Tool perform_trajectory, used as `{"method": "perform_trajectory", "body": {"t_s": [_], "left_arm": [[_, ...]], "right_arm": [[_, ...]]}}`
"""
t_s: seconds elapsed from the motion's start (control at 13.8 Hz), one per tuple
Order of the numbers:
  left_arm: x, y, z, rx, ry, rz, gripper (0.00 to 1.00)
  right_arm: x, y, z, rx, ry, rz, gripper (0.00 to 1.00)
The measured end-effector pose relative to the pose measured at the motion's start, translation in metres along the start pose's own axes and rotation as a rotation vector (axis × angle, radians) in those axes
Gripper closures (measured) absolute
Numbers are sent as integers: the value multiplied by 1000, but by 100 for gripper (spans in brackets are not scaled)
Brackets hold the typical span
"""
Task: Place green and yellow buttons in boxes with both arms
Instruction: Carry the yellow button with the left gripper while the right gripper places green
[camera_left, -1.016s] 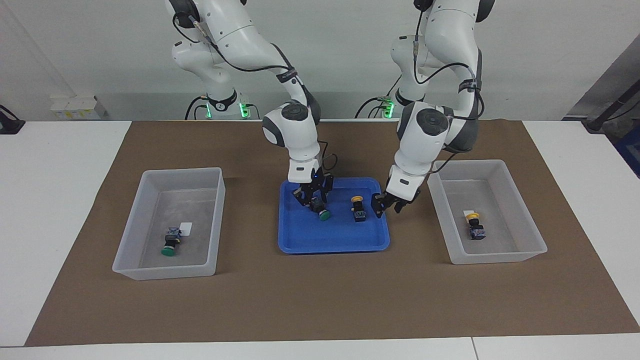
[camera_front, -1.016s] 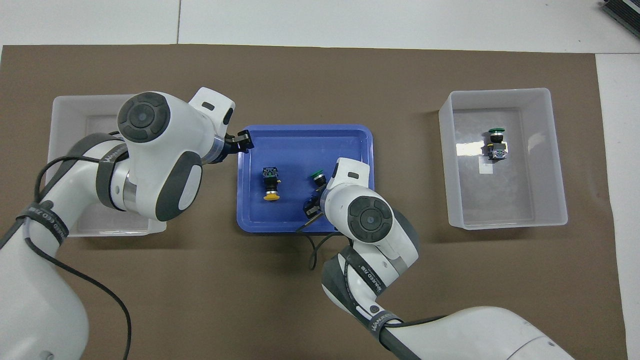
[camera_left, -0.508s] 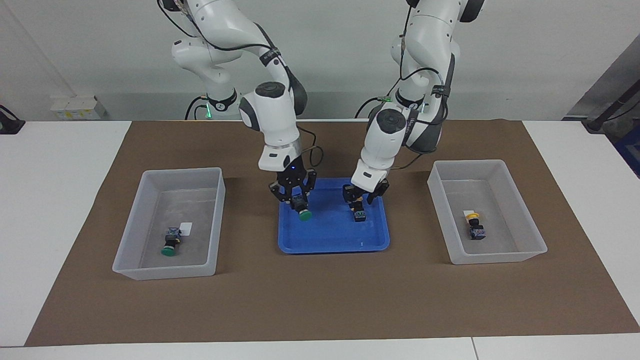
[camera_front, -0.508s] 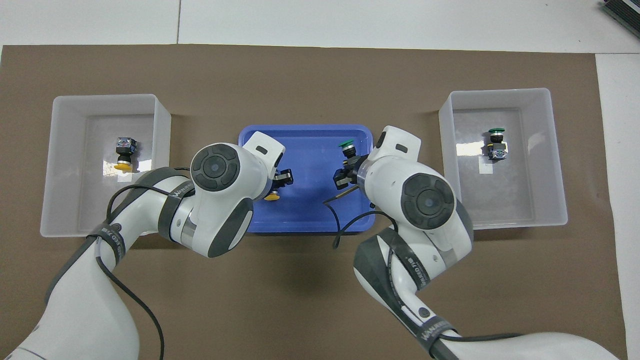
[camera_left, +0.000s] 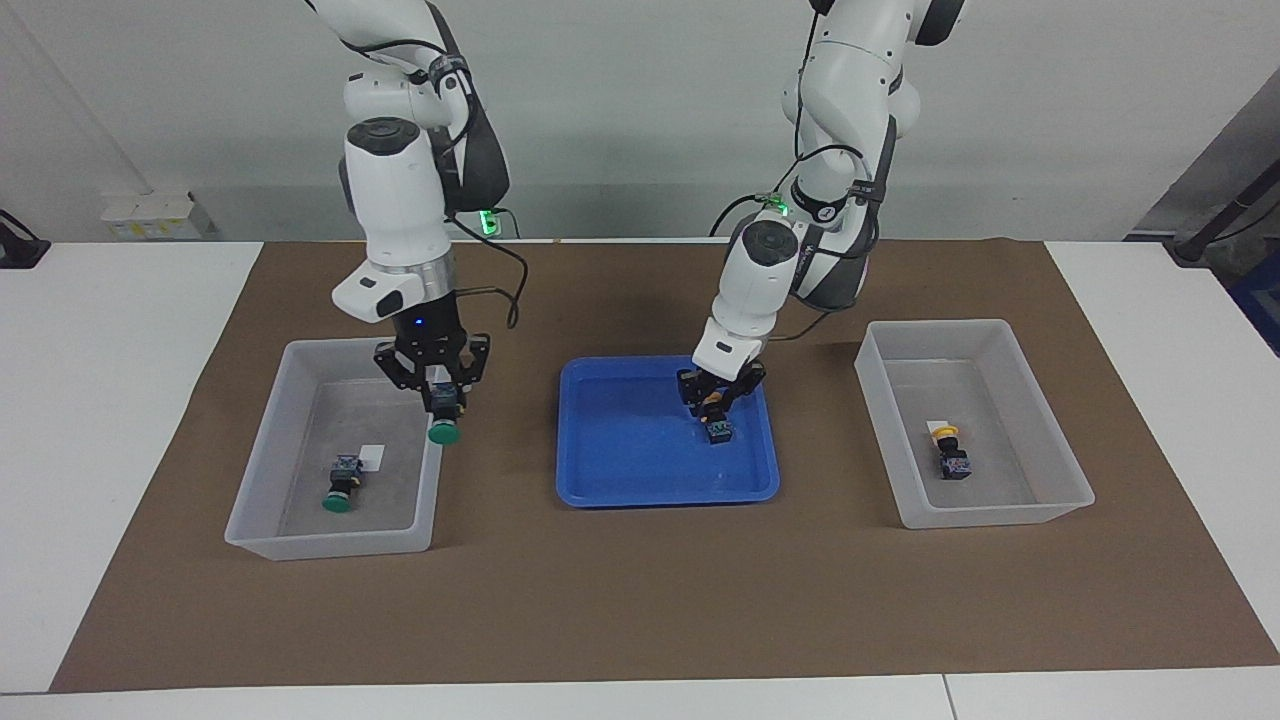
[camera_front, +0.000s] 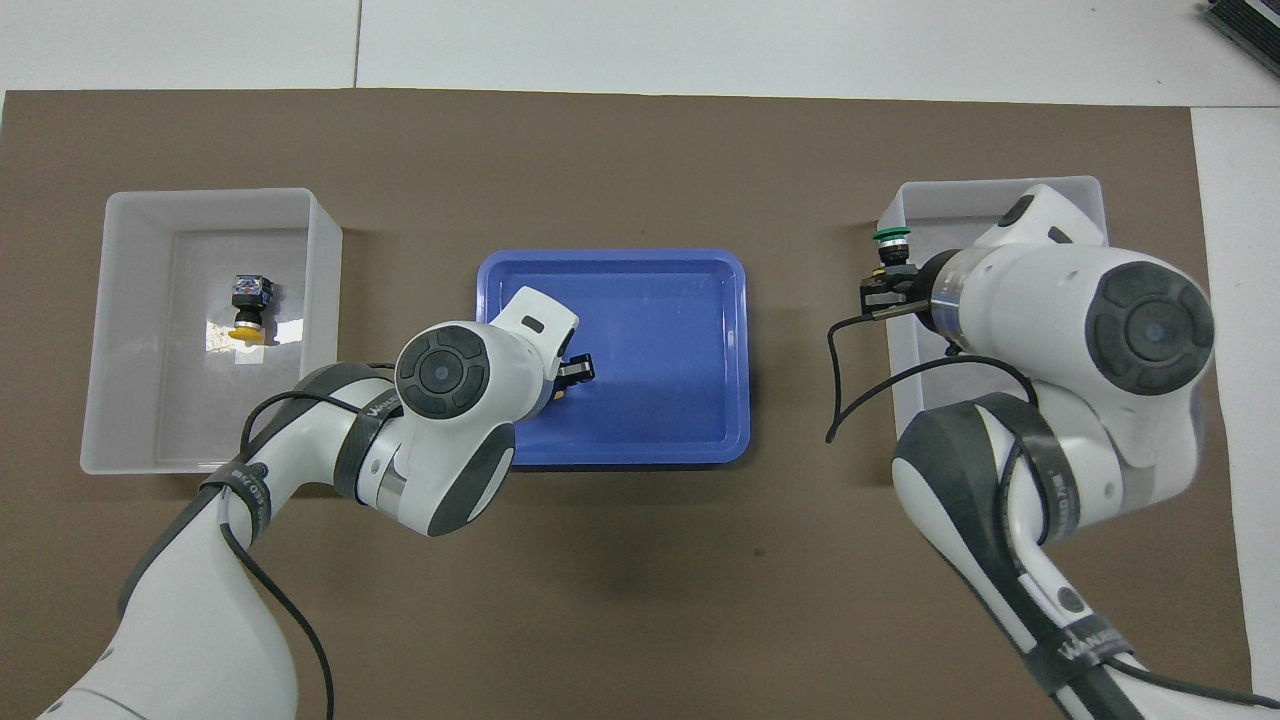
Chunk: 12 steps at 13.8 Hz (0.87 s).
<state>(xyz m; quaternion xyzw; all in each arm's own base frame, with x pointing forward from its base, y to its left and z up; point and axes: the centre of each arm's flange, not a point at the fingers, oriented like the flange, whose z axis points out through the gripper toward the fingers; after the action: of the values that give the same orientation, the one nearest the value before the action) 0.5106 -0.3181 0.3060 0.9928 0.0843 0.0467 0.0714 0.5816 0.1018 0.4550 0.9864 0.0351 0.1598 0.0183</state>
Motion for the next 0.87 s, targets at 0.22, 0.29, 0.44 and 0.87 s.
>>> {"method": "perform_trajectory", "body": {"t_s": [0.22, 0.29, 0.44, 0.87], "left_arm": [[2, -2, 0, 0, 3, -5, 68], [3, -2, -1, 0, 4, -6, 68], [9, -3, -5, -6, 15, -13, 68], [98, -40, -99, 21, 25, -136, 68]], "right_arm": [[-5, 41, 19, -22, -39, 63, 60], [-6, 52, 29, -24, -43, 76, 60], [-6, 73, 59, -20, -35, 89, 60], [-15, 86, 131, 7, -46, 66, 60]]}}
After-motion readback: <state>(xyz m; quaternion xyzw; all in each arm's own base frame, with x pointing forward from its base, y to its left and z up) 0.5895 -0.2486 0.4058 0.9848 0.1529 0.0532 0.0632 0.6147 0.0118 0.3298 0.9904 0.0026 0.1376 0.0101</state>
